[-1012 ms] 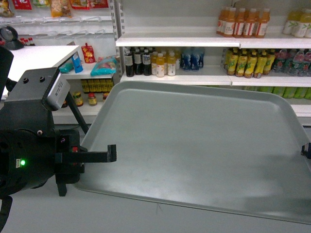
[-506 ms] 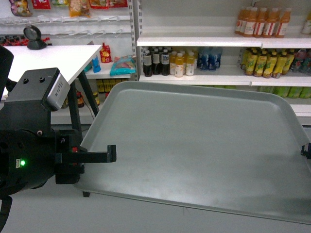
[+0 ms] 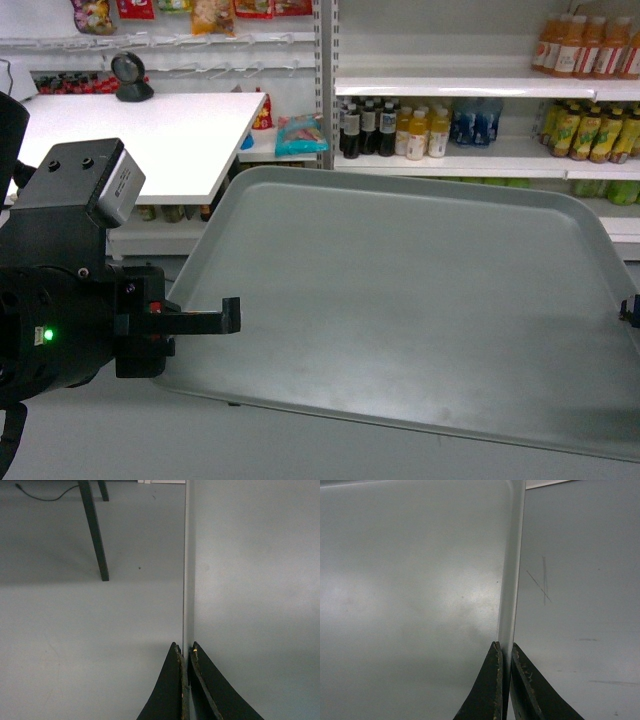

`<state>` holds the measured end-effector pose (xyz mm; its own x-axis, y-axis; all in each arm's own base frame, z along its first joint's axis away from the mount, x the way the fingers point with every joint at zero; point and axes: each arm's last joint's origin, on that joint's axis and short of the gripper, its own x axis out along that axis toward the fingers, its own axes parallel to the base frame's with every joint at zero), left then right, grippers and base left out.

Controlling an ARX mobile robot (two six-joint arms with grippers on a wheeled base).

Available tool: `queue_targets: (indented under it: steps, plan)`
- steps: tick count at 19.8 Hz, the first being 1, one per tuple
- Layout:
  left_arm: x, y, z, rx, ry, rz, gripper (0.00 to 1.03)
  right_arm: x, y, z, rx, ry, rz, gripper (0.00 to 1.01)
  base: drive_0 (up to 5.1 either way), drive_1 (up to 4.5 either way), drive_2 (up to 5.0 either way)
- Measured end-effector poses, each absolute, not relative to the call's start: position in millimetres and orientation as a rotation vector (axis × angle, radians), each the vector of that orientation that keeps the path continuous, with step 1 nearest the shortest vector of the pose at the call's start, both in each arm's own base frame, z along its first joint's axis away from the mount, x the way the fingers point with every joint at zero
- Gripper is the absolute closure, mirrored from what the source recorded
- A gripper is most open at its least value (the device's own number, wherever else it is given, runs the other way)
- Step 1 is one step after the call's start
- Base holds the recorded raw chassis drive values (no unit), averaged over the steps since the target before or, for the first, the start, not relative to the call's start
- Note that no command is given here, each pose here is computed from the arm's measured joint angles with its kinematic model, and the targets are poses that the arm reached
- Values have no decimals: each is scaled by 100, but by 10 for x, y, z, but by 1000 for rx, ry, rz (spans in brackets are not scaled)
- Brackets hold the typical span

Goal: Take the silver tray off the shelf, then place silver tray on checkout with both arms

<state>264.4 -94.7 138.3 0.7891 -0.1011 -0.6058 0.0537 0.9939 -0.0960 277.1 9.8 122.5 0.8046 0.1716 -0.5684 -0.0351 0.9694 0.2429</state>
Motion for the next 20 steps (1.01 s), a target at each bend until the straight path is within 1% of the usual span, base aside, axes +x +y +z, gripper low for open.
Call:
queue_targets:
  steps: [20]
  plan:
    - [2644, -946, 1380, -74, 659, -82, 100, 2773, 98, 1221, 226, 631, 110, 98, -497, 248, 248]
